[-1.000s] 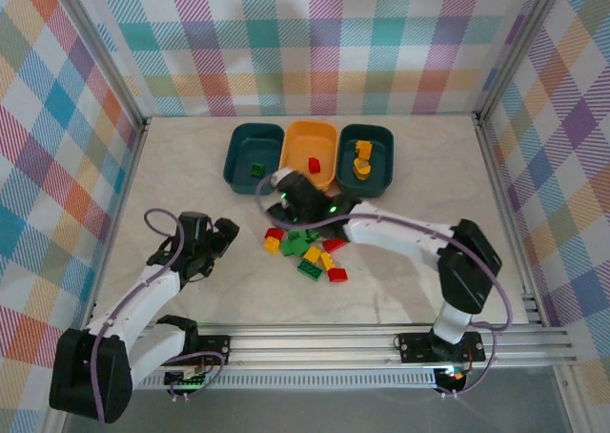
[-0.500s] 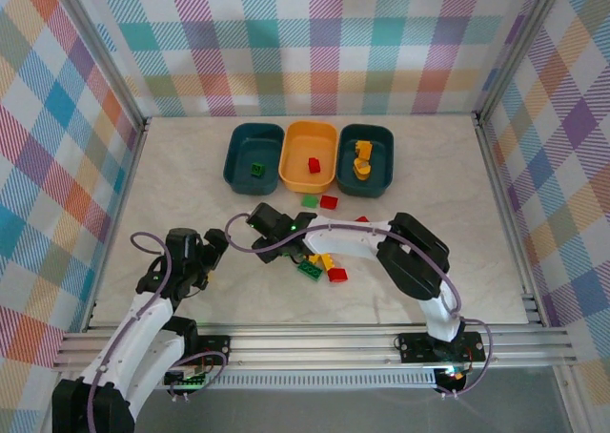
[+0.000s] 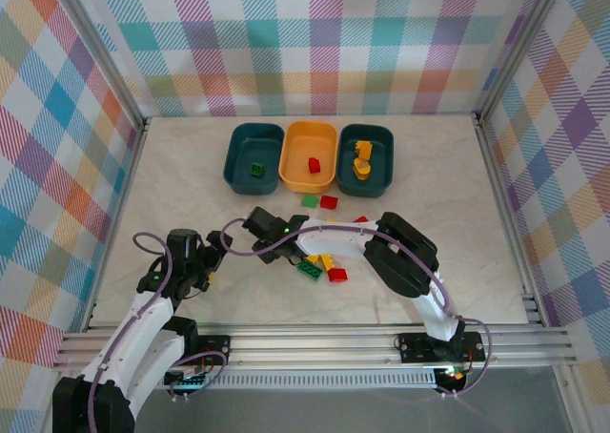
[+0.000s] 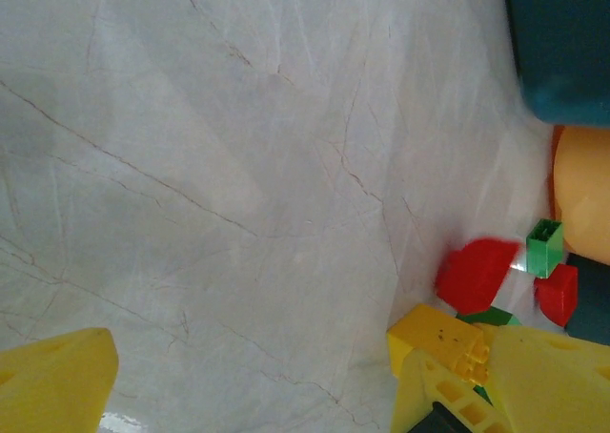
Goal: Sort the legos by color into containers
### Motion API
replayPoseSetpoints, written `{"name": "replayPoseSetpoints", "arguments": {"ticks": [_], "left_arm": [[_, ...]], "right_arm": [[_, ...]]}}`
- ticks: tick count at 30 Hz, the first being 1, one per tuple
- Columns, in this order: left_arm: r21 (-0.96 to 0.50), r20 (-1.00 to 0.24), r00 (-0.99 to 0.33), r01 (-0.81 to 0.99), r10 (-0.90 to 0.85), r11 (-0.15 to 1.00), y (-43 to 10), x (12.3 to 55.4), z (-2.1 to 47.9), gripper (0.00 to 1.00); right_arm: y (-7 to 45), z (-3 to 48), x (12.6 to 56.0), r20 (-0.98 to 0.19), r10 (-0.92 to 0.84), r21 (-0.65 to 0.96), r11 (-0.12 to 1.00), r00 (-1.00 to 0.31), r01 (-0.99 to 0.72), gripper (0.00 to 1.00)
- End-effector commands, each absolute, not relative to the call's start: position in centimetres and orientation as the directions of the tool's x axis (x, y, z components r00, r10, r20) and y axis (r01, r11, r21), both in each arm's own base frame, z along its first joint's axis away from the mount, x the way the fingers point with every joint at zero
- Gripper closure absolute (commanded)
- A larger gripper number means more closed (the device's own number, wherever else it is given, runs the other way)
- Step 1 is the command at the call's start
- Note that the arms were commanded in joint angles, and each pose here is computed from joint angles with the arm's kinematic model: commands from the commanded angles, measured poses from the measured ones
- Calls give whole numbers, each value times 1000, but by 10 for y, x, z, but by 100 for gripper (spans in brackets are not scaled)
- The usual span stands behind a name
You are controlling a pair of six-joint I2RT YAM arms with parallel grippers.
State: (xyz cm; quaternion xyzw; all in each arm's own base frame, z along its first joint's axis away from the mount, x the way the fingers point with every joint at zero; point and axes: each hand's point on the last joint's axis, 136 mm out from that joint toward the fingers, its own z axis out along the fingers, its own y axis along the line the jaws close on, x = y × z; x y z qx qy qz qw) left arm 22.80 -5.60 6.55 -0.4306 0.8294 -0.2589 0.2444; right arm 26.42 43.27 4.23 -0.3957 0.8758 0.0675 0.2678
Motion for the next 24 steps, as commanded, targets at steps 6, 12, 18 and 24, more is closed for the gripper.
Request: {"name": "replayPoseSetpoints", "arguments": {"ticks": [6, 12, 18, 24], "left_arm": [[-625, -176, -518, -598, -837, 502, -54, 225, 55, 0], [-631, -176, -530, -586, -830, 508, -56, 225, 57, 0], [-659, -177, -545, -553, -819, 510, -62, 231, 63, 0], [-738, -163, -622, -439, -766, 513, -93, 245, 79, 0]], "right_arm": [[434, 43, 260, -536, -648, -93, 683, -542, -725, 65], [433, 85, 262, -617, -596, -77, 696, -514, -714, 69], [412, 157, 291, -735, -471, -40, 747, -487, -664, 70], [332, 188, 379, -778, -325, -36, 877, -538, -479, 70]]}}
